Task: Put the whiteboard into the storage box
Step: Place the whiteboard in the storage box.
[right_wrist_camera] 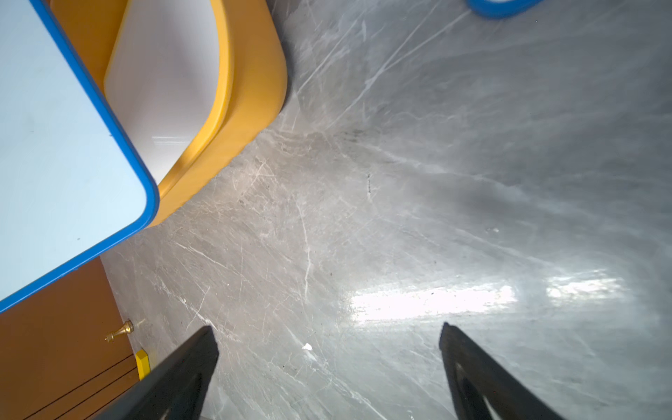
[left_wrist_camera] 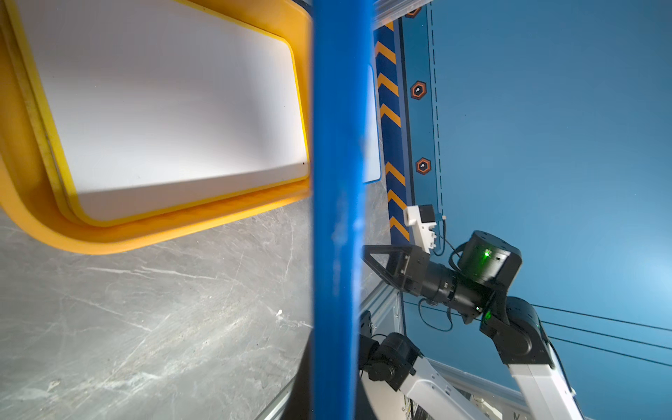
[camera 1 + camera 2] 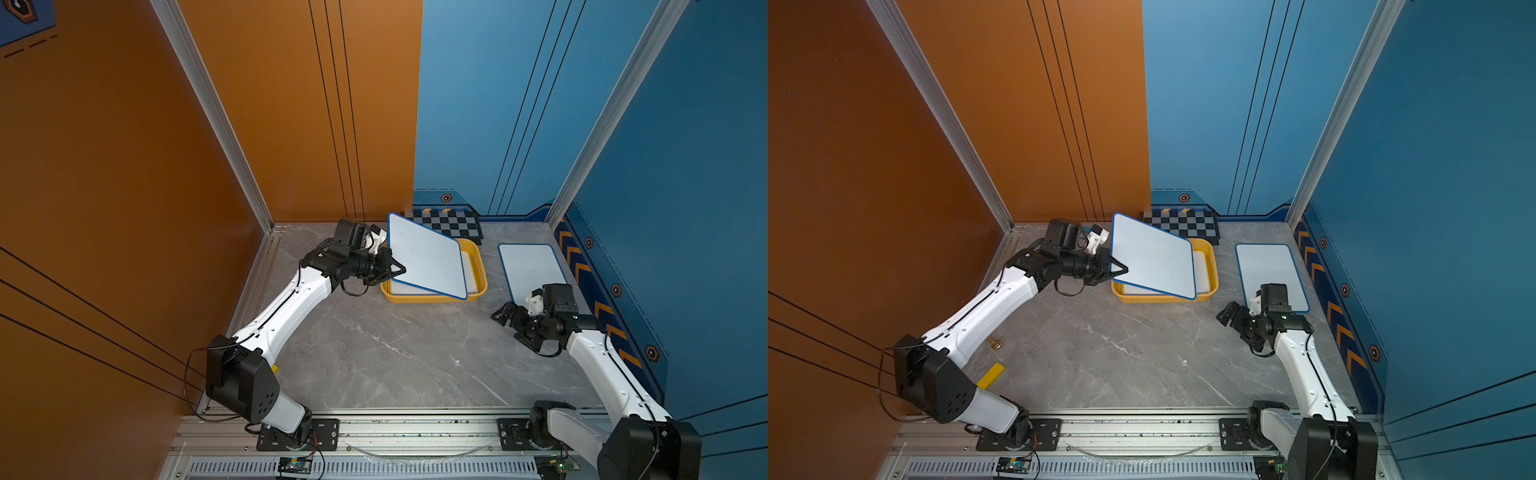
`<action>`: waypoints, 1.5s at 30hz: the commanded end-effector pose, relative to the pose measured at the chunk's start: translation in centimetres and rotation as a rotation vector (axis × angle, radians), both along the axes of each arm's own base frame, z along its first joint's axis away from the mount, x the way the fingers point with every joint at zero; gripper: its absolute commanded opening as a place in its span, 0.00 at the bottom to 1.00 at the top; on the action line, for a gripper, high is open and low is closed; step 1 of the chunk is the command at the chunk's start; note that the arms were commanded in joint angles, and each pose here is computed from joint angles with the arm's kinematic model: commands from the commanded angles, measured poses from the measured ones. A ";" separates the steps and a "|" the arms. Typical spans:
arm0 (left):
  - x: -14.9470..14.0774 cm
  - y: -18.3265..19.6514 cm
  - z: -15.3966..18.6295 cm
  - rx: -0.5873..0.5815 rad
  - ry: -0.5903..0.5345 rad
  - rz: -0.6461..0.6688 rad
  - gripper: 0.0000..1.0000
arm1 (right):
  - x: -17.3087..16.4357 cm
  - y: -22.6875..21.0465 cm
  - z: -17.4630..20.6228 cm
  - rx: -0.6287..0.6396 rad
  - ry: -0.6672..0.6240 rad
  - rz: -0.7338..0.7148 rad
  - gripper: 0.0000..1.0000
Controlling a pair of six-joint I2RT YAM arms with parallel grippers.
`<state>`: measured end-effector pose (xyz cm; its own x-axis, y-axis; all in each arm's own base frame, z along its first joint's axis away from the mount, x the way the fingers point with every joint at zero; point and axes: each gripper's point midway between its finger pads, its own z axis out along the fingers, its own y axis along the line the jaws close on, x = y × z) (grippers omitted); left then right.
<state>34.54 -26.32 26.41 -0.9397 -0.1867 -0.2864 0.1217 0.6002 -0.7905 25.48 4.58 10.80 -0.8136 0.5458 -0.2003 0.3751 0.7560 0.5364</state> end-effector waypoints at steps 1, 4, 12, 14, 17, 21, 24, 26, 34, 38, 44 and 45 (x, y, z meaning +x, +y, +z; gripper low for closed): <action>2.6 -0.3 2.9 -0.011 -0.151 0.010 0.00 | 0.1 -1.6 0.2 -0.053 0.024 -0.029 0.97; 3.6 -1.0 2.3 -0.010 -0.140 -0.007 0.01 | 0.4 -2.3 0.5 -0.065 0.034 -0.047 0.97; 5.1 -2.2 -0.2 0.012 -0.100 -0.022 0.00 | 0.7 -3.2 0.7 -0.096 0.055 -0.058 0.97; 5.1 -2.4 -0.8 0.022 -0.091 -0.026 0.00 | 0.8 -3.3 0.6 -0.099 0.057 -0.062 0.97; 5.0 -3.1 -1.5 0.033 -0.087 -0.039 0.00 | 0.8 -3.4 0.5 -0.104 0.064 -0.066 0.97; 4.8 -4.5 -2.0 0.014 -0.064 -0.053 0.00 | 0.7 -3.4 0.3 -0.104 0.068 -0.064 0.97; 4.7 -5.6 -2.8 0.001 -0.027 -0.072 0.00 | 0.6 -3.4 0.2 -0.104 0.070 -0.060 0.97; 4.4 -6.4 -2.9 0.006 -0.042 -0.099 0.00 | 0.6 -3.4 0.3 -0.104 0.066 -0.055 0.97; 4.2 -7.5 -3.2 0.047 -0.082 -0.098 0.00 | 0.5 -3.7 0.3 -0.103 0.062 -0.063 0.97; 4.6 -7.0 -4.5 0.025 -0.026 -0.056 0.00 | 0.5 -3.7 0.3 -0.105 0.061 -0.064 0.97; 4.5 -6.8 -5.8 0.055 -0.024 -0.054 0.00 | 0.5 -3.8 0.2 -0.109 0.063 -0.068 0.97; 4.5 -6.8 -6.0 0.057 -0.020 -0.053 0.00 | 0.5 -3.8 0.2 -0.108 0.063 -0.069 0.97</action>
<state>38.94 -32.78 20.87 -0.9462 -0.1359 -0.2938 0.1425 0.6401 -0.7550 26.46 1.30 10.97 -0.7831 0.5862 -0.2074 0.4518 0.7656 0.4579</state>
